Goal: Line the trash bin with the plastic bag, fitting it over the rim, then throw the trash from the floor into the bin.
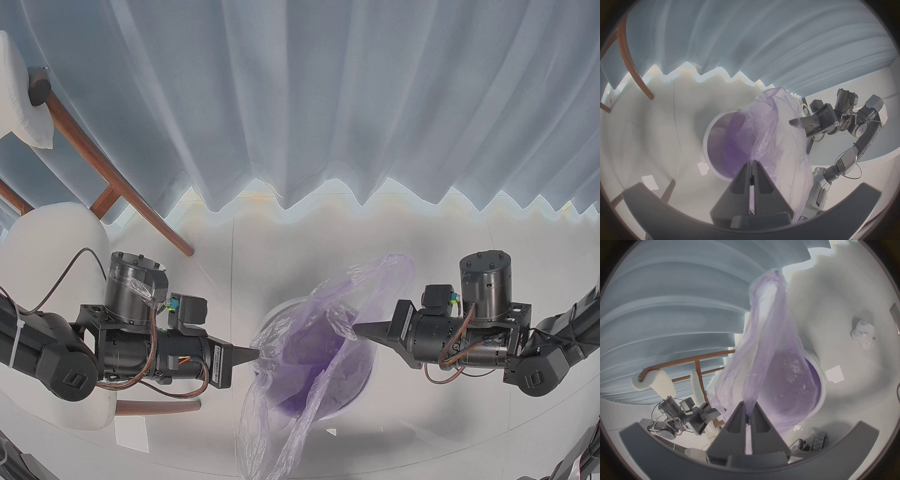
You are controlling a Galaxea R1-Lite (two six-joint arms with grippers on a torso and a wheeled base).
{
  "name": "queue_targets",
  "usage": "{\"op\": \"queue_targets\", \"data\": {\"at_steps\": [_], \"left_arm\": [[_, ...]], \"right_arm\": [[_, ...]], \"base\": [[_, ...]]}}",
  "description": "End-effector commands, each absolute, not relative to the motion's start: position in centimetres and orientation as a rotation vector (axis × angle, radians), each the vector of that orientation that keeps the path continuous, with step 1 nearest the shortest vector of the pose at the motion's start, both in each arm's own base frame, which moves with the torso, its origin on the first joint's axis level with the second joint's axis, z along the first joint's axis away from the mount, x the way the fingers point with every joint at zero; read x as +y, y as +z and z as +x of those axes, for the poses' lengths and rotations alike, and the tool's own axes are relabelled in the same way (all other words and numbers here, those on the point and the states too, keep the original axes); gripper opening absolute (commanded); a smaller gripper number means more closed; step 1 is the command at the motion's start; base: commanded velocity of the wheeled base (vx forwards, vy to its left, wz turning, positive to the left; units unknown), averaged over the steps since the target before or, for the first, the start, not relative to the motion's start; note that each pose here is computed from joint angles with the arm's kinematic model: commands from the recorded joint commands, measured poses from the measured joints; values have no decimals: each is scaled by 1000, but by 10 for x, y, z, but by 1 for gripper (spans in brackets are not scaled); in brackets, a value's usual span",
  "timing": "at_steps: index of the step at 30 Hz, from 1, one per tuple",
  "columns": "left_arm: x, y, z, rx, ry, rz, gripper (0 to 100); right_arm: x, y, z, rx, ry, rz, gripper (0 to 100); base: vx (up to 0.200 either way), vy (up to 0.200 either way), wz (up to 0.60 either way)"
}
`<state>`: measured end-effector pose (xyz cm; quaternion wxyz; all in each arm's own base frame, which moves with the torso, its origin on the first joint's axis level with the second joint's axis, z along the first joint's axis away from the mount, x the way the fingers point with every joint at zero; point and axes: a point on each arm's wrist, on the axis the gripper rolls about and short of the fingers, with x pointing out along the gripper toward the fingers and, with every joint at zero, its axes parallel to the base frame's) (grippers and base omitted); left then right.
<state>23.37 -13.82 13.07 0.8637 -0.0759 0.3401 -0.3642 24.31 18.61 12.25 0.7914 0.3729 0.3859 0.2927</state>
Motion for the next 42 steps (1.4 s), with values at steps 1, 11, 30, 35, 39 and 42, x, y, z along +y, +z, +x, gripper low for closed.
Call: {"op": "queue_targets", "data": {"at_steps": [1, 11, 30, 35, 39, 42], "left_arm": [[-132, 126, 233, 722, -718, -149, 0], [-107, 132, 221, 708, -612, -151, 0], [-106, 135, 238, 750, -520, -150, 0], [-107, 127, 254, 753, -495, -163, 0], [-107, 111, 273, 753, -458, -165, 0], [-107, 101, 284, 730, -441, -168, 0]], "right_arm": [[169, 129, 223, 843, 618, 801, 0], [126, 129, 226, 810, 502, 844, 0], [128, 114, 312, 733, 432, 840, 0], [135, 109, 330, 723, 434, 836, 0], [137, 99, 349, 718, 418, 830, 0], [136, 91, 362, 718, 406, 833, 0]], "base": [[0, 0, 0], [0, 0, 0], [0, 0, 0], [0, 0, 0], [0, 0, 0], [0, 0, 0]]}}
